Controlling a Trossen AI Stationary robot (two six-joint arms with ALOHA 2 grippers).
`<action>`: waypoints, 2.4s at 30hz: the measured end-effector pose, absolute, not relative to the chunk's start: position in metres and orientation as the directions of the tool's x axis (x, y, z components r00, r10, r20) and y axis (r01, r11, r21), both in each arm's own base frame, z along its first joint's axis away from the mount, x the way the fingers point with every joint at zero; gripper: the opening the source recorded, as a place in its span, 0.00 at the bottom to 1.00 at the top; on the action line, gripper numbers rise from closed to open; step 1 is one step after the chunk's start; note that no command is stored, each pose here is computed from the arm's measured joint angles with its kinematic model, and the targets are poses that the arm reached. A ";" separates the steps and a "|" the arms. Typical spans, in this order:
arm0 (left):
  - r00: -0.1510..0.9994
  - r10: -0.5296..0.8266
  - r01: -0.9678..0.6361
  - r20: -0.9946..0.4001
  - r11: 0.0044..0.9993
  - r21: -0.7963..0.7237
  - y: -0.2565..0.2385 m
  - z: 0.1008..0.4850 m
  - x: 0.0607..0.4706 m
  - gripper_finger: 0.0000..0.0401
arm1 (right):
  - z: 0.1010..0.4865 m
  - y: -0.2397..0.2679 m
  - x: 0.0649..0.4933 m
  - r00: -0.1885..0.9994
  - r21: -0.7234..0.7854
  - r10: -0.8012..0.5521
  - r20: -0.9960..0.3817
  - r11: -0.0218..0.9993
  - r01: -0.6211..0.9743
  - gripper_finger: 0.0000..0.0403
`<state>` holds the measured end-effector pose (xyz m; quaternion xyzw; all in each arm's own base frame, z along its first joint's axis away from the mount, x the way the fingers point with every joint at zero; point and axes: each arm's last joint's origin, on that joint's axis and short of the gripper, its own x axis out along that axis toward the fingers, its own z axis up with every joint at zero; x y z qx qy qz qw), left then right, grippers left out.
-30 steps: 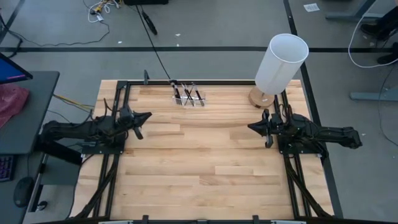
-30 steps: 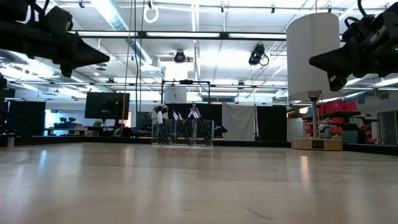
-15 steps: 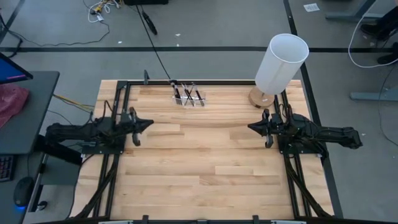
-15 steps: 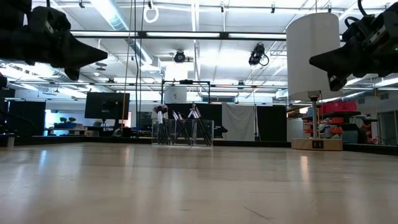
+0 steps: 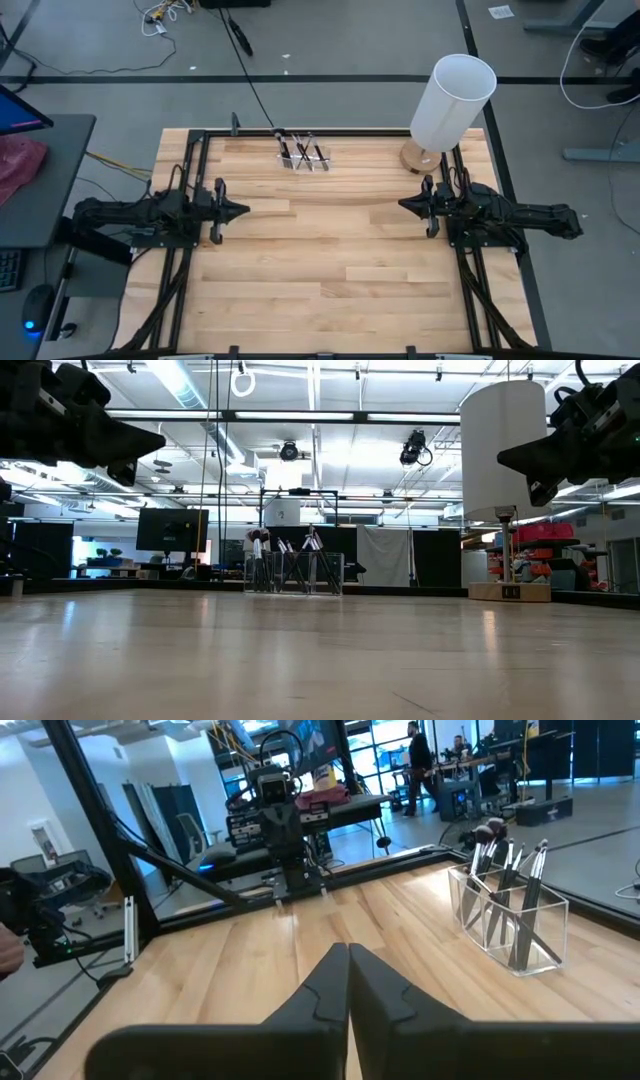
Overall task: Put items in baskets/containers
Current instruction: Return to Home Position
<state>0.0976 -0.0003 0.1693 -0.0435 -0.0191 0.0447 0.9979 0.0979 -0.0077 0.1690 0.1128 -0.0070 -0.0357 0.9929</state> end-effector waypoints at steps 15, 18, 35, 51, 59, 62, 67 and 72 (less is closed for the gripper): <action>0.993 0.117 -0.110 0.020 0.971 -0.212 0.000 0.168 0.099 0.06 | 0.169 -0.008 0.098 0.997 0.224 -0.072 0.007 0.972 0.069 0.03; 0.993 0.117 -0.109 0.021 0.966 -0.235 0.000 0.168 0.099 0.06 | 0.169 -0.008 0.098 0.997 0.224 -0.072 0.007 0.972 0.069 0.03; 0.993 0.118 -0.109 0.022 0.962 -0.252 0.000 0.168 0.099 0.06 | 0.171 -0.004 0.097 0.999 0.118 -0.015 0.032 0.993 0.011 0.03; 0.993 0.118 -0.109 0.023 0.962 -0.252 0.000 0.168 0.099 0.06 | 0.171 -0.003 0.098 0.999 0.041 -0.023 0.025 0.999 0.022 0.03; 0.993 0.118 -0.108 0.023 0.962 -0.252 0.000 0.168 0.099 0.06 | 0.170 -0.003 0.098 0.999 0.045 -0.023 0.023 0.999 0.022 0.03; 0.993 0.118 -0.108 0.023 0.962 -0.252 0.000 0.168 0.099 0.06 | 0.170 -0.003 0.098 0.999 0.044 -0.023 0.025 0.999 0.022 0.03; 0.993 0.118 -0.108 0.023 0.962 -0.252 0.000 0.168 0.099 0.06 | 0.170 -0.003 0.098 0.999 0.044 -0.023 0.025 0.999 0.022 0.03; 0.993 0.118 -0.108 0.023 0.962 -0.252 0.000 0.168 0.099 0.06 | 0.170 -0.003 0.098 0.999 0.044 -0.023 0.025 0.999 0.022 0.03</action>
